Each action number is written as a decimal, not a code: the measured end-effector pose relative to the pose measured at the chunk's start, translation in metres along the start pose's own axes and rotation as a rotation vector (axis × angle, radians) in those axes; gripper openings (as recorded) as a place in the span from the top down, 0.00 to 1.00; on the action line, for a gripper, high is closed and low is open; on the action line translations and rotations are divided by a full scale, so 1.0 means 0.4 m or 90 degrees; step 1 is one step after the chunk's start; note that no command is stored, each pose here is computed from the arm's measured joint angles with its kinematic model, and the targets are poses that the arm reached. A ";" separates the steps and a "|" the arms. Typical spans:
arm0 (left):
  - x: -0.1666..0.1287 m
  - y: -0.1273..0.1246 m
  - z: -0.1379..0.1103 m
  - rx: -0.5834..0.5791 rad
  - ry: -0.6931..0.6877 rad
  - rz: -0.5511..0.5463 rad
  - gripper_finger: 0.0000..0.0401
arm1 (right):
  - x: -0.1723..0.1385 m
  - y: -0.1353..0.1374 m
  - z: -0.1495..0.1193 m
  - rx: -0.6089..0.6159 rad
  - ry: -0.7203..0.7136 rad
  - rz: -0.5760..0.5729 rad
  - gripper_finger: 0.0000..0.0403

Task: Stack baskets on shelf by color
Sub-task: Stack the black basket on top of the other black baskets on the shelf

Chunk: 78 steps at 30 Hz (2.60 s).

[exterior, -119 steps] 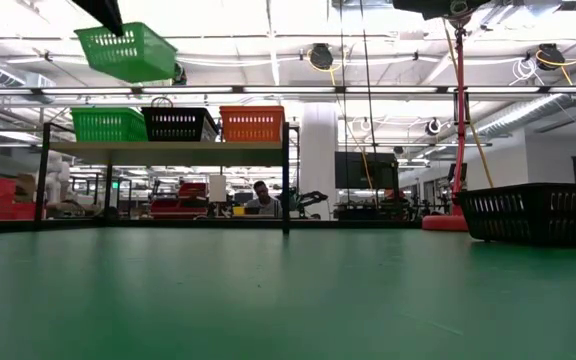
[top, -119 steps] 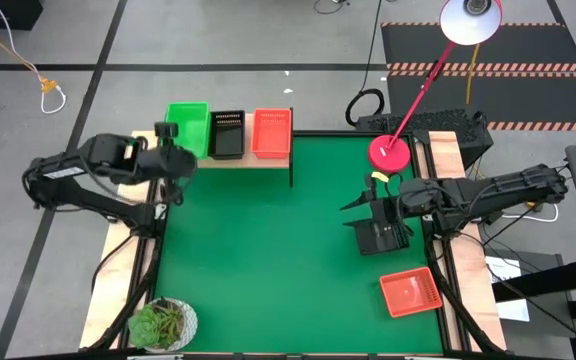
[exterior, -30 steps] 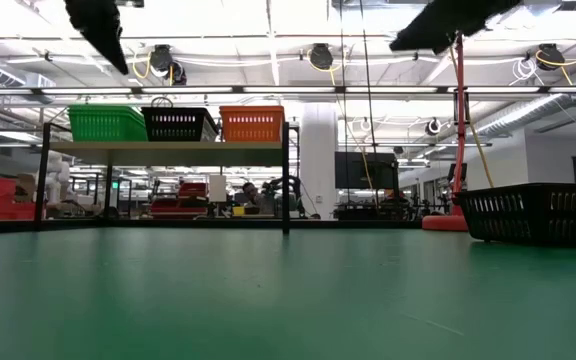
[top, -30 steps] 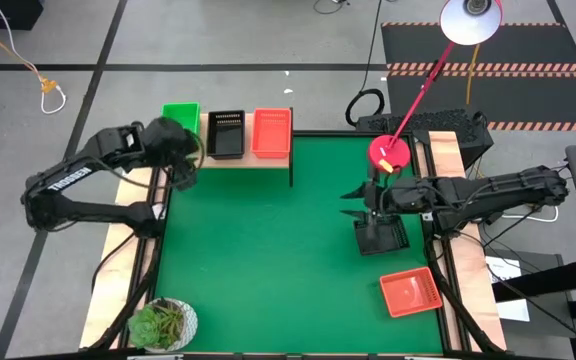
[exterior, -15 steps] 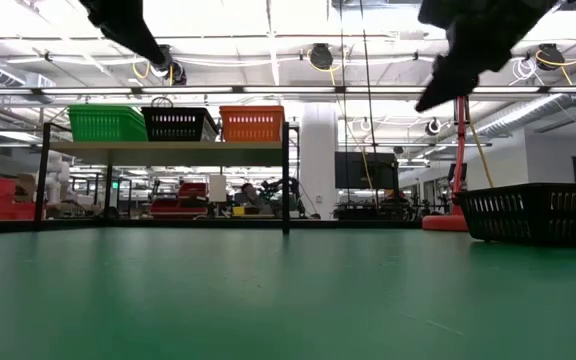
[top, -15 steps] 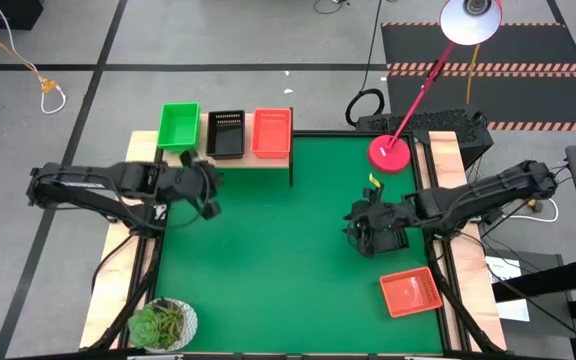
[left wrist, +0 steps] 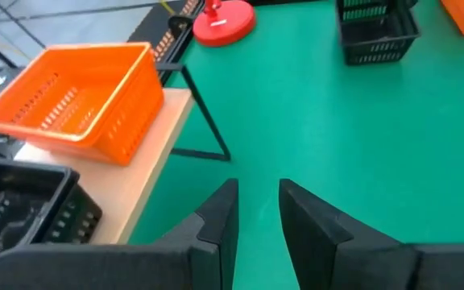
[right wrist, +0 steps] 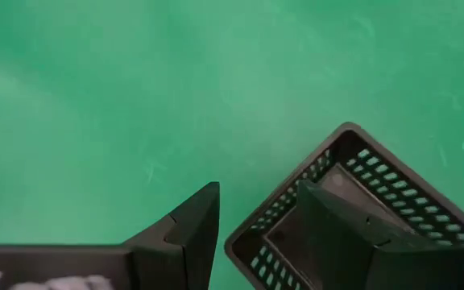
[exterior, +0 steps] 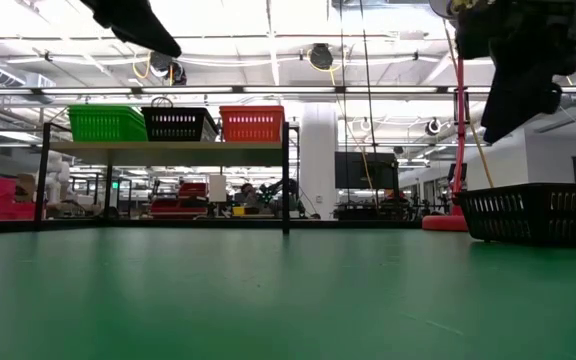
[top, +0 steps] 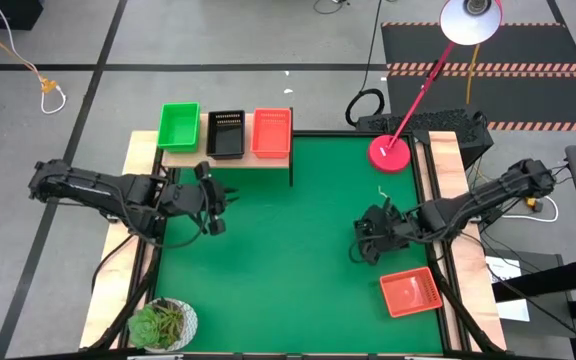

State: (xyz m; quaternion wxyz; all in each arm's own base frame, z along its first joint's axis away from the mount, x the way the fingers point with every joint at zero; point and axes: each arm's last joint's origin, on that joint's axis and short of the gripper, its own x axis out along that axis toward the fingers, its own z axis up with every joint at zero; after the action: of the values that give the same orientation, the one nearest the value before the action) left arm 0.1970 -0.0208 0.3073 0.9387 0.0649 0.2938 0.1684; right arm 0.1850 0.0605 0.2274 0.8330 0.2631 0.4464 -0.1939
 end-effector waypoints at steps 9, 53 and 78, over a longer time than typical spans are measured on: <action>-0.006 -0.011 -0.001 0.023 -0.001 -0.017 0.77 | 0.049 0.003 -0.004 0.064 0.004 -0.068 0.57; -0.012 -0.023 -0.001 0.040 -0.005 -0.040 0.77 | 0.008 0.169 0.106 -0.158 -0.069 -0.008 0.98; -0.055 -0.012 -0.039 -0.007 0.060 -0.085 0.77 | -0.123 0.393 0.417 -0.498 -0.293 -0.016 0.98</action>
State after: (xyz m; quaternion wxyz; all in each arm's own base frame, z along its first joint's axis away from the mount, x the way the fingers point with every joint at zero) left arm 0.1727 -0.0329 0.3051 0.9333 0.0317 0.3405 0.1098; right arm 0.3537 0.0865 0.3881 0.9449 -0.1268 0.2927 -0.0740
